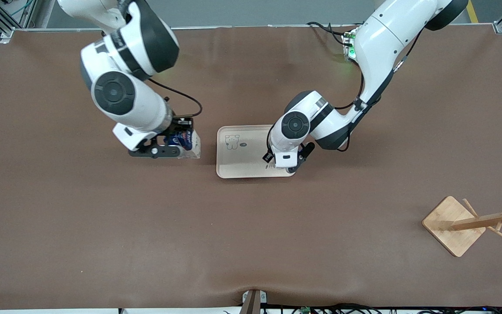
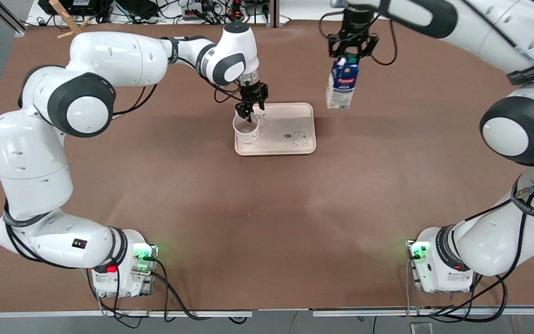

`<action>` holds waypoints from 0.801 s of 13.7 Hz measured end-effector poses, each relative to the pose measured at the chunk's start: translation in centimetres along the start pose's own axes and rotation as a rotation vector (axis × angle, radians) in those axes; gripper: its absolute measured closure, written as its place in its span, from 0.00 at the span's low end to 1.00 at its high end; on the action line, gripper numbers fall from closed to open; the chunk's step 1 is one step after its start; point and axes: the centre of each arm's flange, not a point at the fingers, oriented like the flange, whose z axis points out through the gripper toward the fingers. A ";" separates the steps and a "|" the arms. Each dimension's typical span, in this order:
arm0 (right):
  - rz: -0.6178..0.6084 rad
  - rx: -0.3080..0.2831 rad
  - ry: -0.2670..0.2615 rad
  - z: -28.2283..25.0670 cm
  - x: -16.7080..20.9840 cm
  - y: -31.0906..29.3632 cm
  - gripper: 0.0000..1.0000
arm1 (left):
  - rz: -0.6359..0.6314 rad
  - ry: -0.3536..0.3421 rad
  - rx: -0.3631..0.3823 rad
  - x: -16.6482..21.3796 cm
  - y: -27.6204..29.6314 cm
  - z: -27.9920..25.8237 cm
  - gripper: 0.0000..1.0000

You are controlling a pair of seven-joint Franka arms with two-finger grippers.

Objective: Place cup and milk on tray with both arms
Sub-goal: 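Lower the mug onto the tray while the right gripper carries the carton over, then open the left gripper and withdraw it from the mug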

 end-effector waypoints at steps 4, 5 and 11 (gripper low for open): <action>-0.058 -0.021 0.004 4.0 -1.0 -6.4 0.49 | -0.001 0.034 0.019 0.5 0.4 -5.5 0.00; -0.062 -0.024 0.004 4.8 -0.9 -7.2 0.49 | 0.013 0.049 0.014 0.8 0.3 -7.5 0.00; -0.081 -0.017 0.026 7.9 0.1 -9.7 0.49 | 0.146 0.132 -0.020 8.3 -3.4 -19.0 0.00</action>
